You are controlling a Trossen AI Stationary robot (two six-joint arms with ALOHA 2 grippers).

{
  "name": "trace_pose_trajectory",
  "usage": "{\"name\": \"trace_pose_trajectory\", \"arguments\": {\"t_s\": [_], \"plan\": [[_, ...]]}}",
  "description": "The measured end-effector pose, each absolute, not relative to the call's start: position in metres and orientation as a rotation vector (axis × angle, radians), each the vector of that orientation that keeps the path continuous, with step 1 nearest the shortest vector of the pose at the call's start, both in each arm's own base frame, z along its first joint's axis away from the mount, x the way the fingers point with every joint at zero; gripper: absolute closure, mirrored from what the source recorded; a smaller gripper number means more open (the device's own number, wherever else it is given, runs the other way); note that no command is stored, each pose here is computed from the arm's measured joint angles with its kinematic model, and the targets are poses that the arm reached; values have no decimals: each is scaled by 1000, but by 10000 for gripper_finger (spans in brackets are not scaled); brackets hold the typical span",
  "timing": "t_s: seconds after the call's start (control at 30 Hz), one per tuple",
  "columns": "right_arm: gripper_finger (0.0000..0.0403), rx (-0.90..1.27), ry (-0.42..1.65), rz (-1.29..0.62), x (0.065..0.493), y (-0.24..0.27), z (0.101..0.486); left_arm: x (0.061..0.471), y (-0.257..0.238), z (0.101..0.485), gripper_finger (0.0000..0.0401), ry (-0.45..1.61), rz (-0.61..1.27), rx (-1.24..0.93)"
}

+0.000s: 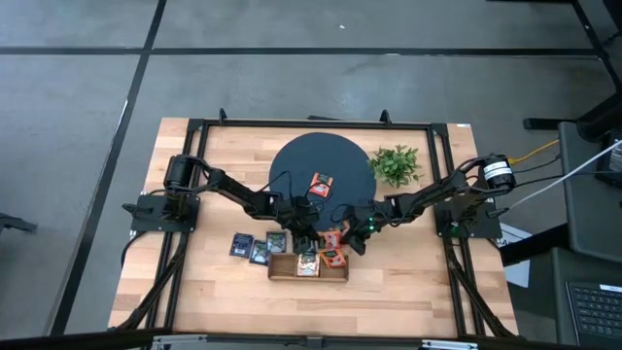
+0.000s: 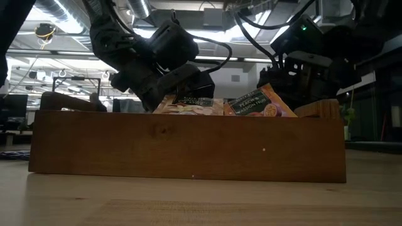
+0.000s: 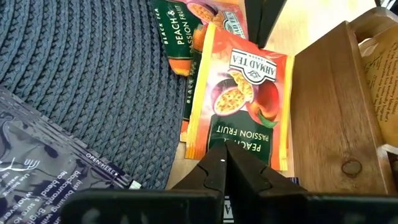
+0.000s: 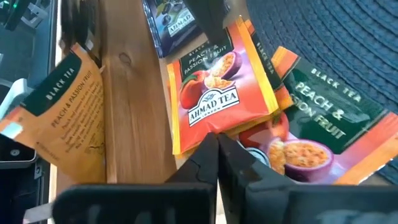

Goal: Pick & Place Tea
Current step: Put the orange tea bag into the right section of the wooden organizer

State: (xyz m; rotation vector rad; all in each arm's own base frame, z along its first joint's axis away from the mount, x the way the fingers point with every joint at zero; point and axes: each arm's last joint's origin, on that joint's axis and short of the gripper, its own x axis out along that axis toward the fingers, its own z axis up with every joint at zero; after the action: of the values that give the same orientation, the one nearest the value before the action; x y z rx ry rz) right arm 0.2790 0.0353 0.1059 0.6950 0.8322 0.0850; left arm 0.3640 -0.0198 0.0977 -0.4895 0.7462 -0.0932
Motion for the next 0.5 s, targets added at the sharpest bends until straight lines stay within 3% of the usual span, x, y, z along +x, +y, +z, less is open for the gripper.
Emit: {"name": "trace_pose_trajectory", "arguments": {"t_s": [0.5], "plan": [[399, 677, 844, 90, 278, 35, 105, 364, -21, 99, 394, 749, -125, -525]]}}
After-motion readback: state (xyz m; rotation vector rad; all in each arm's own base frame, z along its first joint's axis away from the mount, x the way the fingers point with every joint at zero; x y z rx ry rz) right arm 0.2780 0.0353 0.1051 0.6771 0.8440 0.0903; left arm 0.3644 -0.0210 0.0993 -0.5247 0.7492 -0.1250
